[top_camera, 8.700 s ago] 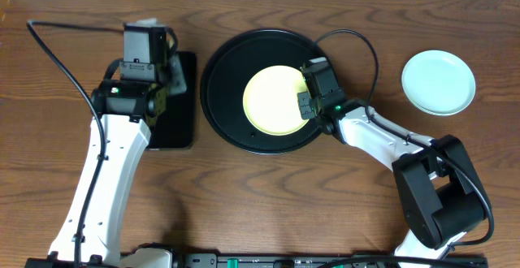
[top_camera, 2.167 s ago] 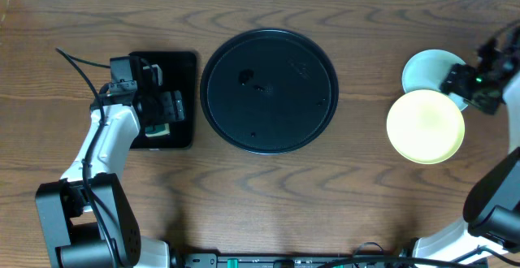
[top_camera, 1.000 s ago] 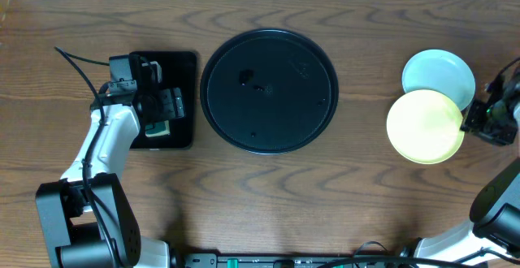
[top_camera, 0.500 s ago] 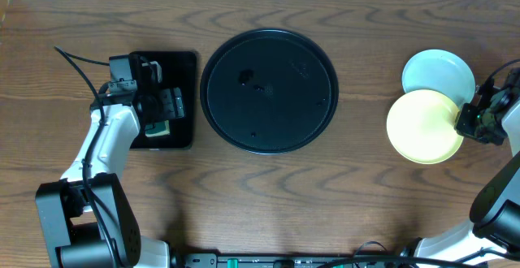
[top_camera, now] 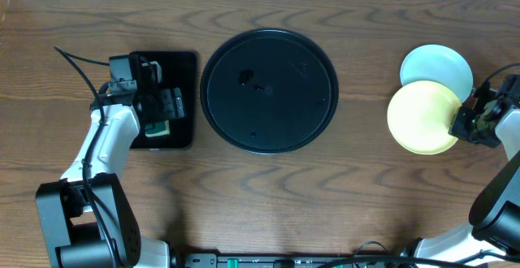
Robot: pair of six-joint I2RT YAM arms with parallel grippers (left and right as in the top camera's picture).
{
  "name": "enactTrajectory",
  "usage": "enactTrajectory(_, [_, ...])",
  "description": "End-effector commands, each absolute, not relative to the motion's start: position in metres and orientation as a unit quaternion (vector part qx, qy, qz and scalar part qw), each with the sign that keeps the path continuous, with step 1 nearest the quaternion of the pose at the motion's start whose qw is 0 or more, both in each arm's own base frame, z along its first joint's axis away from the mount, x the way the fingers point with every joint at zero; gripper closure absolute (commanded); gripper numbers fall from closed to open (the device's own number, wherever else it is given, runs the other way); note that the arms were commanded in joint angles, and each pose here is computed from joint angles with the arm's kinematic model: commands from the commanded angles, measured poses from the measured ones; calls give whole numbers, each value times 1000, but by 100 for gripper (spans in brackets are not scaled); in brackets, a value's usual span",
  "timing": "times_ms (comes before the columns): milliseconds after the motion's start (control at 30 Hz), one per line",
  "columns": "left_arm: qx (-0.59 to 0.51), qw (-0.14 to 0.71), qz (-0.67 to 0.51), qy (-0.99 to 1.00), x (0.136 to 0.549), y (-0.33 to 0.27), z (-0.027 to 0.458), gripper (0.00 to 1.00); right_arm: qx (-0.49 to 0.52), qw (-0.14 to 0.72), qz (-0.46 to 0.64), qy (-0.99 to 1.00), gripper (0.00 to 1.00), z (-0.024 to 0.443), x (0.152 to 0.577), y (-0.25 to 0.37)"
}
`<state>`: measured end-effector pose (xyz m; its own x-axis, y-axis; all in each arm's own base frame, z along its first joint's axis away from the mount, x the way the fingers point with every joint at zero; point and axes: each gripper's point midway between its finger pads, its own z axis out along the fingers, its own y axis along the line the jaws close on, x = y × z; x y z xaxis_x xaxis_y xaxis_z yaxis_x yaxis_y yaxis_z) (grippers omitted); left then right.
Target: Clean dirty plates on tray and stack at the side
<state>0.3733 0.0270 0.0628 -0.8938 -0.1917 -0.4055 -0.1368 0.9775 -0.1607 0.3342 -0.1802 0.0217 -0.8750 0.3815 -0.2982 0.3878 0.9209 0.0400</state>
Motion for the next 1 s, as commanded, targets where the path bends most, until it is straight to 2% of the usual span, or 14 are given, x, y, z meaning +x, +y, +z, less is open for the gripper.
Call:
enactTrajectory(0, [-84, 212, -57, 972, 373, 29, 60, 14, 201, 192, 12, 961, 99, 45, 349, -178])
enactTrajectory(233, [-84, 212, -57, 972, 373, 29, 60, 14, 223, 307, 73, 922, 99, 115, 388, -169])
enactTrajectory(367, [-84, 212, -57, 972, 373, 29, 60, 14, 231, 358, 56, 903, 99, 139, 401, -180])
enactTrajectory(567, [-84, 212, -57, 972, 373, 29, 60, 14, 275, 338, -63, 898, 99, 118, 395, -227])
enactTrajectory(800, [-84, 212, -57, 972, 373, 29, 60, 14, 276, 336, -62, 898, 97, 90, 409, -235])
enactTrajectory(833, [-84, 212, -57, 972, 373, 29, 60, 14, 275, 344, -64, 896, 83, 93, 412, -237])
enactTrajectory(867, [-84, 212, -57, 972, 373, 29, 60, 14, 274, 351, -66, 893, 47, 95, 414, -239])
enactTrajectory(900, [-84, 212, -57, 972, 373, 29, 60, 14, 272, 360, -68, 890, 1, 100, 417, -240])
enactTrajectory(967, [-84, 212, -57, 972, 373, 29, 60, 14, 264, 376, -75, 885, 1, 113, 420, -243])
